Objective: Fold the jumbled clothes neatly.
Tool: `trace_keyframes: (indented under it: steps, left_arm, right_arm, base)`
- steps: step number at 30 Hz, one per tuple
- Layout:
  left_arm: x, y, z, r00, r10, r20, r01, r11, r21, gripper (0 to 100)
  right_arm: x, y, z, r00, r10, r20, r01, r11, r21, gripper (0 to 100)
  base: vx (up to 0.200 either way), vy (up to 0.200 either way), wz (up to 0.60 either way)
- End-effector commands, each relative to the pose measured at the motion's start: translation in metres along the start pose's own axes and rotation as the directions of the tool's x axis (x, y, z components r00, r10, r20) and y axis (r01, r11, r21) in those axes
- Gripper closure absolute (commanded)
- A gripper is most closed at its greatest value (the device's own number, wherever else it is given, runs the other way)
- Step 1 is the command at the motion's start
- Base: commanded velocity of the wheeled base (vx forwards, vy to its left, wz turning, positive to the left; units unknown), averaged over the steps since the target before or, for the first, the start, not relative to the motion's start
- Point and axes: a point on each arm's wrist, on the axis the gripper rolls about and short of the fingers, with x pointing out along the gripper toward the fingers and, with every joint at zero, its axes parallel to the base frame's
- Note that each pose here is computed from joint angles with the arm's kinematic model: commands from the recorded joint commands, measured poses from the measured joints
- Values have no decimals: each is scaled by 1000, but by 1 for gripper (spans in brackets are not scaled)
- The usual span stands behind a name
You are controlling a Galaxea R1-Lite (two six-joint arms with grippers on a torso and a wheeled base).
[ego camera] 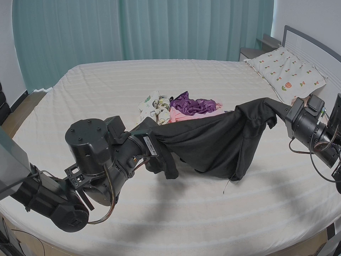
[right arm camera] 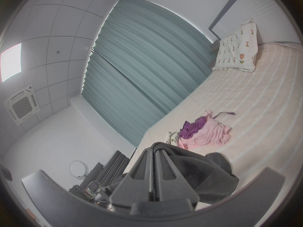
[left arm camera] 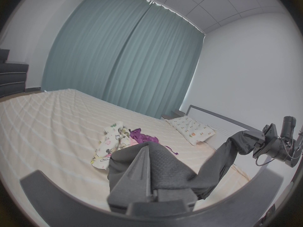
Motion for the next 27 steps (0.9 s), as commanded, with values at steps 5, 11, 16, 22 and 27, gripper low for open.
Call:
trace_keyframes:
  steps: [5,11,16,22,27]
  left_arm:
    - [-16,8,-1,999,47,13,-47,999,-27,100]
    - [-23,15,-16,997,62,-49,-67,993,-100,100]
    - [-27,20,-23,994,73,-81,-84,985,-150,100]
    - [-36,29,-31,988,82,-130,-105,978,-182,100]
    - [-39,31,-36,985,83,-153,-113,974,-195,100]
  right_arm:
    - [-5,-19,-27,993,-75,-91,73,997,-22,100]
    - [-6,-37,-47,975,-138,-172,145,989,32,100]
    - [1,-45,-54,972,-156,-174,164,986,32,100]
    - [-5,-40,-57,977,-130,-168,136,990,30,100]
    - [-10,-37,-54,981,-123,-152,129,991,28,100]
  base:
    - [0,0,0]
    - [0,0,0]
    - [-80,0,0]
    - [-200,0,0]
    - [-160,0,0]
